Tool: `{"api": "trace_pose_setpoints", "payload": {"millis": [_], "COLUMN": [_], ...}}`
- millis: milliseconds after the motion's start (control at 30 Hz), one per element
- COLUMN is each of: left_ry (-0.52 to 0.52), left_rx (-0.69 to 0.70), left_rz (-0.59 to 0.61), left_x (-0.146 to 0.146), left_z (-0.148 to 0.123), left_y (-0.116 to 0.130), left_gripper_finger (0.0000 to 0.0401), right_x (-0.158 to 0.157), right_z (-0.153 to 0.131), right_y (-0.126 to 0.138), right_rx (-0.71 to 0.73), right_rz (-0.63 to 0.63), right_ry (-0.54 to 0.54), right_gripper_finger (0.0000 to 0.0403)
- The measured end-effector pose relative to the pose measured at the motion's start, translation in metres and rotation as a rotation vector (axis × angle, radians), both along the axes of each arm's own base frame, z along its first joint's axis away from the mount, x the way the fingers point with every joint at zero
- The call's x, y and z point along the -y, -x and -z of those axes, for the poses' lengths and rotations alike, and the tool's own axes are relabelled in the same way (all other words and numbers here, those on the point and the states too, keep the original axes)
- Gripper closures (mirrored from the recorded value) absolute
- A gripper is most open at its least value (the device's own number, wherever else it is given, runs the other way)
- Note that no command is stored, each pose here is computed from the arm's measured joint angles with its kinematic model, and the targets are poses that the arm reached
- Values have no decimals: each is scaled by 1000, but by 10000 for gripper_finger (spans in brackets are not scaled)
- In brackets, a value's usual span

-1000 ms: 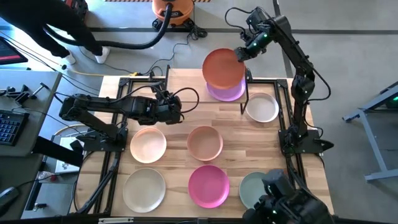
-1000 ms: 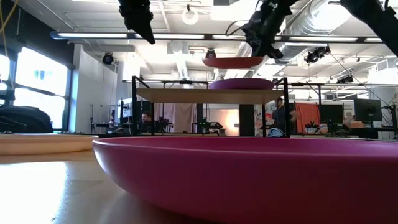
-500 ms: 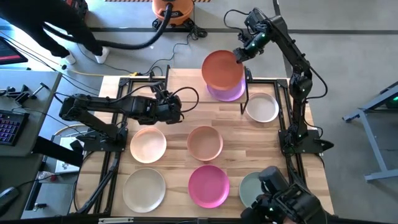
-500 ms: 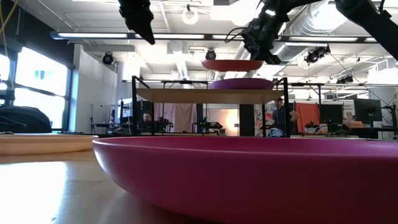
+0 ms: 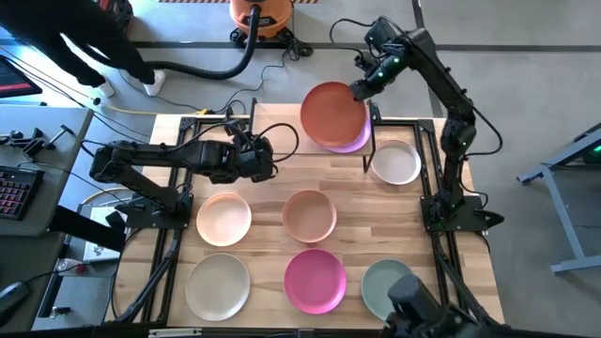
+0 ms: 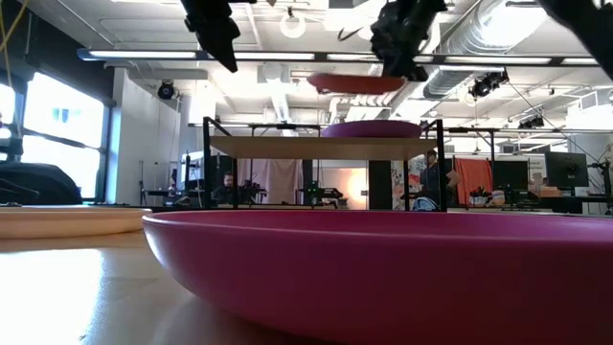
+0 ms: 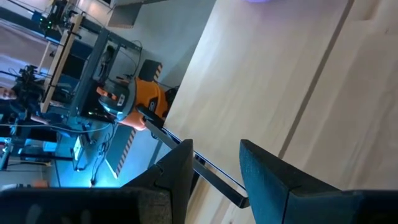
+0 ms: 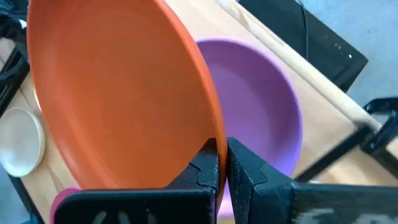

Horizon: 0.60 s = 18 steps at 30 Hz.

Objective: Place and stack plates onto a shelf
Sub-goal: Stack the orange plate on top of the violet plate

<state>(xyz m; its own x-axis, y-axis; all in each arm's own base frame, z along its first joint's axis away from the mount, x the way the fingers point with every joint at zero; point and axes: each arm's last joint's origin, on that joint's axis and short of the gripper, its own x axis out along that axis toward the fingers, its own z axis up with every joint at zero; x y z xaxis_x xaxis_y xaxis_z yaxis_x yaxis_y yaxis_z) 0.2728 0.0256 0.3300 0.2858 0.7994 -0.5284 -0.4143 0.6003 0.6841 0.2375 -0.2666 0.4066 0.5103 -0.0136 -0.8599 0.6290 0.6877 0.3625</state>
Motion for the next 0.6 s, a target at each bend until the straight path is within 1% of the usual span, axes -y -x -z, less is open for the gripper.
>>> {"api": "trace_pose_setpoints", "payload": {"millis": [100, 233, 400, 600], "left_ry": [0, 0, 4, 5], "left_rx": [0, -1, -1, -1], "left_rz": [-9, -25, -40, -52], "left_x": [-3, -7, -12, -15], "left_z": [0, 0, 0, 0], "left_y": [0, 1, 1, 2], "left_gripper_finger": [279, 279, 279, 279], "right_x": [-13, -20, -14, 5], "right_z": [-1, 9, 23, 44], "right_y": [11, 23, 30, 35], "right_rx": [-26, -90, -79, -64], "right_rz": [4, 7, 41, 129], "right_ry": [-8, -7, -23, -33], "right_gripper_finger": [403, 403, 403, 403]}}
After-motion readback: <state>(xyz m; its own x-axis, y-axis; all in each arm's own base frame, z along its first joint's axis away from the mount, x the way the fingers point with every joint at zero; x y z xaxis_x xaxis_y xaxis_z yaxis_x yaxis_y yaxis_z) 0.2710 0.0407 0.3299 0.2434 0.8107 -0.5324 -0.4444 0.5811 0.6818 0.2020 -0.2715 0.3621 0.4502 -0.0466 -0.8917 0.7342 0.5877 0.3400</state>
